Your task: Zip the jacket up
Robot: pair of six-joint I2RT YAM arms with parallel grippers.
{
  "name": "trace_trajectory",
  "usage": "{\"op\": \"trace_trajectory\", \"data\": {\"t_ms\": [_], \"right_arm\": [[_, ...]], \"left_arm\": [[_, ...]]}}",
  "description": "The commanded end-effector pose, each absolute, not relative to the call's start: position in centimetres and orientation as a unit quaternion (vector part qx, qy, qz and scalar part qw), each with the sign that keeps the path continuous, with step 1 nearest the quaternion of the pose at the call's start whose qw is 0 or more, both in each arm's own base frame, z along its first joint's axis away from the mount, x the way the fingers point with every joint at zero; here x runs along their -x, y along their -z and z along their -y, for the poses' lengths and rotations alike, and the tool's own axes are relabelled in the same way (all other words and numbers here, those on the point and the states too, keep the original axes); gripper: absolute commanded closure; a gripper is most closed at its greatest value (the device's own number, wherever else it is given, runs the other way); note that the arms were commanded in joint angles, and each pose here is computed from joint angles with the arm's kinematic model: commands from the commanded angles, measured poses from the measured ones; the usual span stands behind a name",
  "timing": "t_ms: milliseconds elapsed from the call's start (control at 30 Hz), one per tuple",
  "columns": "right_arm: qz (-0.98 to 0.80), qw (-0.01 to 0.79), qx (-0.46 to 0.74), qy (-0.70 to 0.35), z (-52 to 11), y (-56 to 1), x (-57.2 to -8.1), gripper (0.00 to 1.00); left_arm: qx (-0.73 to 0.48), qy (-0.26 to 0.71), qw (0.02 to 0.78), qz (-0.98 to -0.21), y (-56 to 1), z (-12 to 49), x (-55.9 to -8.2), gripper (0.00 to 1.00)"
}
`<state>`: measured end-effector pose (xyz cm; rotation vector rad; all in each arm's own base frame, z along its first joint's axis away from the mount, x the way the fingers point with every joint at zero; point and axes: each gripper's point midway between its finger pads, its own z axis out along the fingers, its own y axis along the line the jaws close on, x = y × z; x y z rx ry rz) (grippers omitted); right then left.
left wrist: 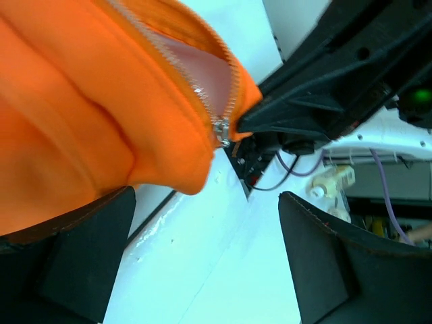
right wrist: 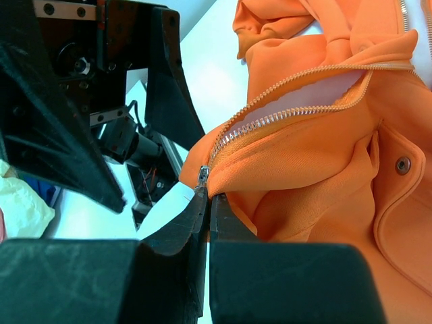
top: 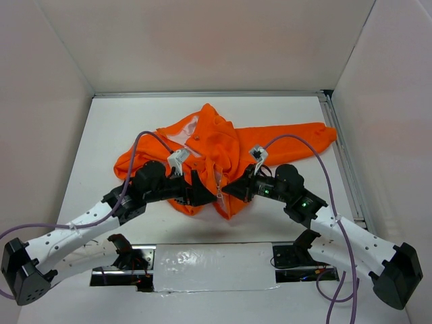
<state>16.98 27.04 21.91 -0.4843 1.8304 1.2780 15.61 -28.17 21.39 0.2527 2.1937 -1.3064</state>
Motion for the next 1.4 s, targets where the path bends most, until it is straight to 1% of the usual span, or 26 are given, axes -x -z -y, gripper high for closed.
{"op": "trace_trajectory", "data": {"t_ms": [0, 200, 300, 333, 400, 433, 500, 567, 700, 767, 867, 1000, 1033, 1100, 1133, 1367], "right_arm": [[-0.7, 0.442, 0.206, -0.522, -27.4, -24.6, -16.8, 1.0], [-0.697, 0.44, 0.205, -0.527, -27.6, -24.8, -16.8, 1.0], [-0.696, 0.44, 0.205, -0.529, -27.7, -25.0, -16.8, 1.0], [-0.697, 0.44, 0.205, -0.527, -27.7, -24.9, -16.9, 1.0], [-0.701, 0.439, 0.203, -0.524, -27.7, -24.8, -17.0, 1.0], [-0.702, 0.438, 0.204, -0.523, -27.7, -24.7, -17.0, 1.0], [-0.706, 0.438, 0.201, -0.519, -27.6, -24.5, -17.1, 1.0], [-0.71, 0.438, 0.199, -0.515, -27.5, -24.2, -17.2, 1.0], [-0.711, 0.436, 0.199, -0.514, -27.7, -24.0, -17.3, 1.0], [-0.712, 0.433, 0.201, -0.515, -27.9, -23.9, -17.4, 1.0], [-0.708, 0.435, 0.2, -0.518, -28.0, -24.2, -17.5, 1.0], [-0.706, 0.439, 0.199, -0.519, -28.0, -24.5, -17.6, 1.0], [-0.706, 0.44, 0.199, -0.519, -28.0, -24.5, -17.6, 1.0], [-0.708, 0.438, 0.197, -0.518, -27.9, -24.3, -17.6, 1.0], [-0.707, 0.438, 0.196, -0.519, -27.9, -24.4, -17.6, 1.0], [-0.717, 0.453, 0.155, -0.507, -27.5, -25.0, -18.9, 1.0]], "left_arm": [[-0.058, 0.467, 0.305, -0.828, -21.7, 27.3, -16.6, 0.01], [-0.086, 0.473, 0.317, -0.817, -22.4, 29.0, -18.1, 0.01], [-0.097, 0.478, 0.312, -0.815, -22.2, 30.0, -18.6, 0.13], [-0.105, 0.486, 0.309, -0.811, -22.3, 30.3, -18.4, 0.21], [-0.113, 0.497, 0.318, -0.799, -22.9, 30.6, -18.4, 0.31], [-0.113, 0.502, 0.317, -0.797, -22.9, 30.5, -18.3, 0.38], [-0.121, 0.513, 0.329, -0.783, -23.6, 30.3, -18.1, 0.46], [-0.126, 0.52, 0.335, -0.776, -23.9, 30.2, -17.9, 0.44], [-0.134, 0.521, 0.355, -0.765, -24.4, 29.8, -17.9, 0.34], [-0.133, 0.512, 0.356, -0.77, -24.2, 29.8, -18.3, 0.34], [-0.145, 0.511, 0.357, -0.768, -24.8, 30.2, -18.6, 0.39], [-0.148, 0.512, 0.353, -0.769, -24.4, 30.5, -18.7, 0.59], [-0.148, 0.513, 0.353, -0.768, -24.4, 30.5, -18.7, 0.73], [-0.146, 0.515, 0.351, -0.768, -24.1, 30.5, -18.6, 0.87], [-0.147, 0.518, 0.354, -0.765, -24.3, 30.4, -18.5, 1.0], [-0.184, 0.531, 0.363, -0.743, -23.5, 30.0, -17.1, 1.0]]}}
